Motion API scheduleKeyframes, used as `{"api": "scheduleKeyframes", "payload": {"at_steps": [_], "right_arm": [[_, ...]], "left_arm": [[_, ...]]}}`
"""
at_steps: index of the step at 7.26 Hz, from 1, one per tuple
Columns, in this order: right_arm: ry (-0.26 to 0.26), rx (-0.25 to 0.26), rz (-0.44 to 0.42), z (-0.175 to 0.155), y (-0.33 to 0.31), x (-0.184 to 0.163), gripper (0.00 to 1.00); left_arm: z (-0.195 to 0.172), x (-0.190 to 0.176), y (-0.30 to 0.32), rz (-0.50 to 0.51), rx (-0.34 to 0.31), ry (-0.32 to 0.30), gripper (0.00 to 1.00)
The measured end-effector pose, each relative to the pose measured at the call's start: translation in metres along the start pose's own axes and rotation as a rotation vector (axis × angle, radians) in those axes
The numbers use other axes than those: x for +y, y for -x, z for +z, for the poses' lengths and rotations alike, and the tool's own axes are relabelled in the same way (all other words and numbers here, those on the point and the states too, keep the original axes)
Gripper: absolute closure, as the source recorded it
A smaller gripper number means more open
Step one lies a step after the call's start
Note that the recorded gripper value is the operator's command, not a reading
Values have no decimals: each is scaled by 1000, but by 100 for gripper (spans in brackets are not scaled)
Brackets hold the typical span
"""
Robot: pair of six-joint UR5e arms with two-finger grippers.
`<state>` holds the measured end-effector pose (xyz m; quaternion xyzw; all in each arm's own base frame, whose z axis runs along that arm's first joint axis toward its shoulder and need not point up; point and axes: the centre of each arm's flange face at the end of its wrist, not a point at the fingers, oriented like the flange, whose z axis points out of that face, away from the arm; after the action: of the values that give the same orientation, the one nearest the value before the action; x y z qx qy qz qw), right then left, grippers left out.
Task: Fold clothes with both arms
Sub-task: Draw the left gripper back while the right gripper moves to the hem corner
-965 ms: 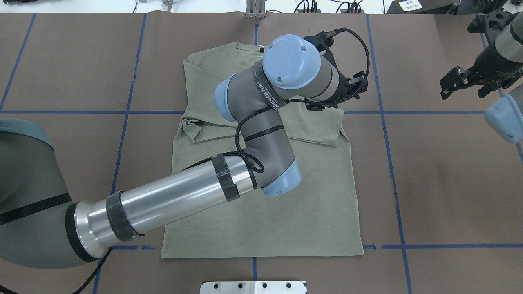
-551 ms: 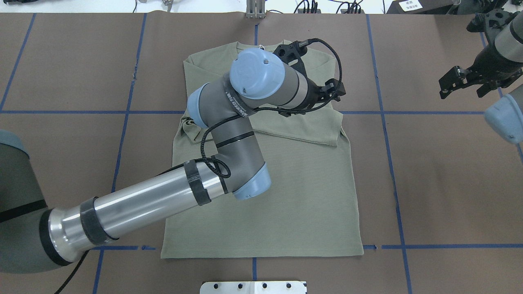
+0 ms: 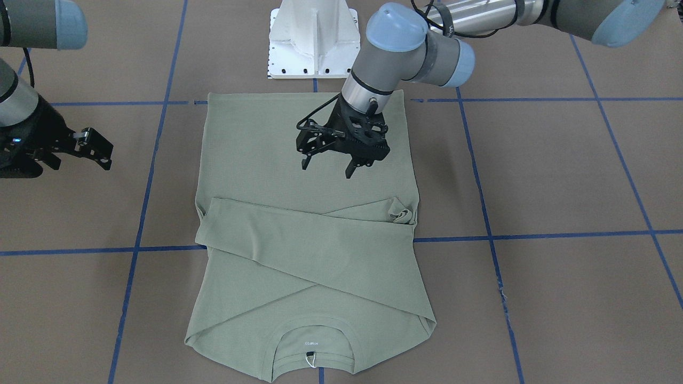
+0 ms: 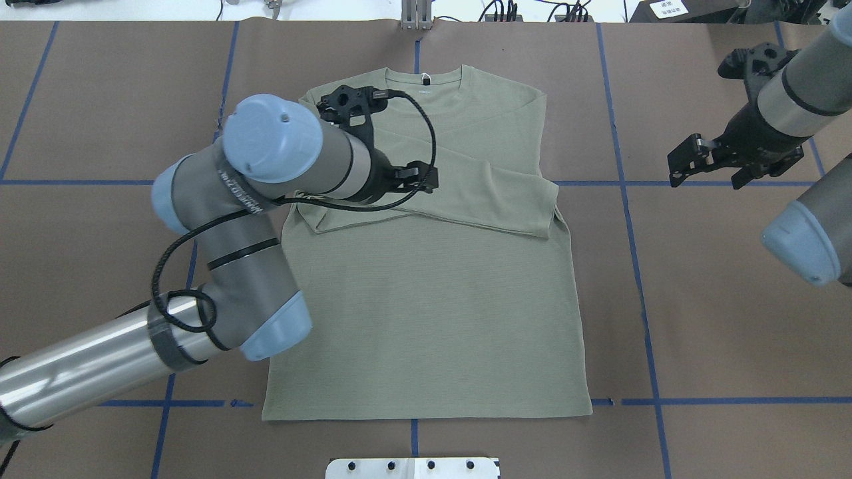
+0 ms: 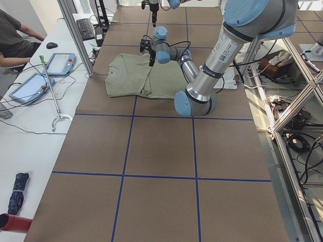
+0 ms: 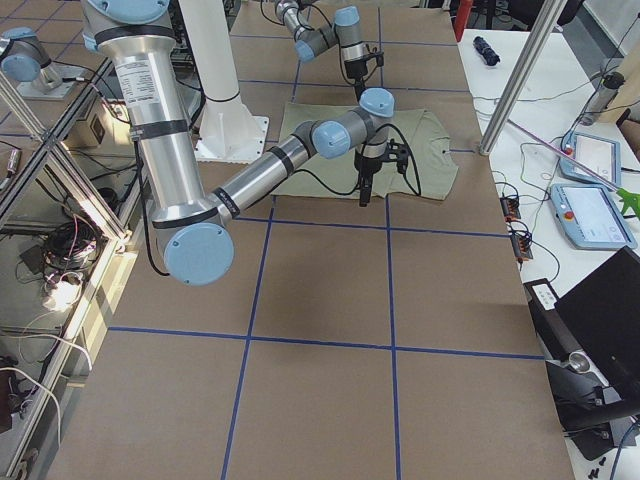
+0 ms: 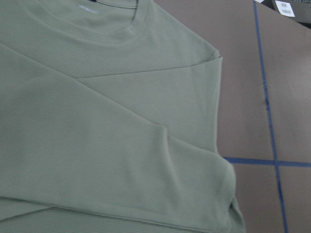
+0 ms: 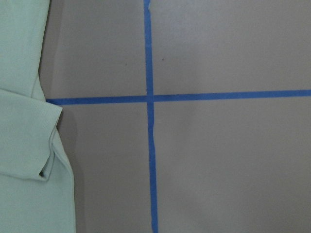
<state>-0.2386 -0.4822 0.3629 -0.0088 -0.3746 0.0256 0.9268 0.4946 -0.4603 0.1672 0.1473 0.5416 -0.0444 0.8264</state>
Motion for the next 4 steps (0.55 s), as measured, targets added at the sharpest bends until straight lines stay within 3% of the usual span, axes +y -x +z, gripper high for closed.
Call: {"api": "scheduleKeyframes", "payload": {"at_steps": [2,4], "right_arm": [[-7,-8,32,29,51,67,0],[-32,-28,76,78,89,134,0]], "left_arm": [[-27,18,39,46,-14,3,0],[-40,31,68,50,-30,6,0]]}}
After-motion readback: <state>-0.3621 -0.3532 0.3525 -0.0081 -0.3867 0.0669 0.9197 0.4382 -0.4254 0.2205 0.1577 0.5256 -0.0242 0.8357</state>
